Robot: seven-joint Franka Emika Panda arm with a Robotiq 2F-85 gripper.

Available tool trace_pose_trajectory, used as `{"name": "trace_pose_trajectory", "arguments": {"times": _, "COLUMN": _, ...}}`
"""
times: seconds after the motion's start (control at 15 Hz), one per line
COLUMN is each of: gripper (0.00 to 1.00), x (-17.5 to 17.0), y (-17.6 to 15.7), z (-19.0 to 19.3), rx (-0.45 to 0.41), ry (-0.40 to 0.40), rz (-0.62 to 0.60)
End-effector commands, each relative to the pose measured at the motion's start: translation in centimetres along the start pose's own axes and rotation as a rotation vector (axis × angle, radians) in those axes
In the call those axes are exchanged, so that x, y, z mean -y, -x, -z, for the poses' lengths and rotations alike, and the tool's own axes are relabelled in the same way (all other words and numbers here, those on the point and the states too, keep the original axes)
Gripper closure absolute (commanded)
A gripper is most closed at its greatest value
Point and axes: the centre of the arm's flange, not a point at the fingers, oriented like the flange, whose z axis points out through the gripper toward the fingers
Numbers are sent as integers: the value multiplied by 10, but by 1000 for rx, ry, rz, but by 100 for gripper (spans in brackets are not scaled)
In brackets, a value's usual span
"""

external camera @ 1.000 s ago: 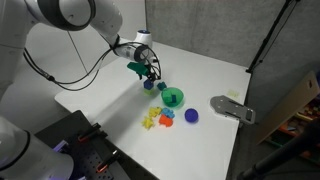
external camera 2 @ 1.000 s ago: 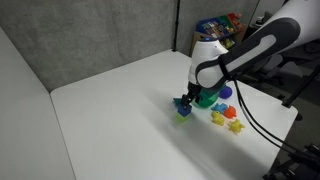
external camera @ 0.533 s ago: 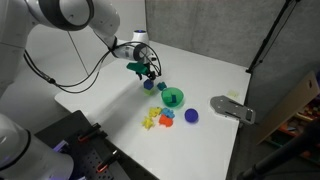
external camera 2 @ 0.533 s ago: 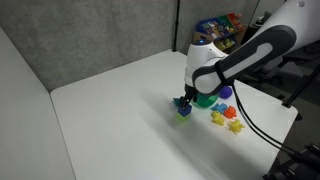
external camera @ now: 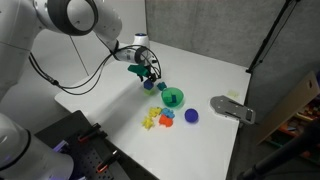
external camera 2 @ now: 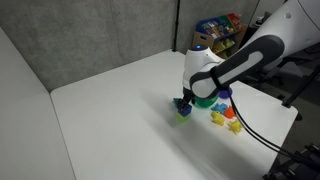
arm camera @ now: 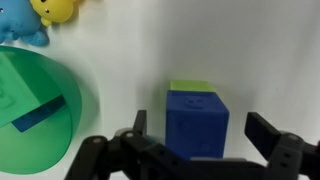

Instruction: Pick up the top blue block and move the green bowl a little to the left, put the blue block in the green bowl, pick up the top green block and put it in the green bowl, pick up the stacked blue block from the table and put it in the green bowl

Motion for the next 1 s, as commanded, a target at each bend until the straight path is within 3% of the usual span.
{"name": "trace_pose_trajectory", "arguments": {"times": 0.0, "gripper": 25, "x": -1, "y": -13, "z": -7, "rx": -18, "ry": 20, "rz": -30}}
{"name": "trace_pose_trajectory", "arguments": {"times": 0.13, "gripper": 33, "x": -2, "y": -15, "z": -11, "rx": -18, "ry": 21, "rz": -33}}
{"name": "trace_pose_trajectory", "arguments": {"times": 0.4, "gripper": 67, "x": -3, "y": -17, "z": -2, "rx": -22, "ry": 9, "rz": -47}}
{"name": "trace_pose_trajectory", "arguments": {"times": 0.93, "gripper": 77, "x": -39, "y": -37, "z": 41, "rx": -76, "ry": -2, "rz": -129}}
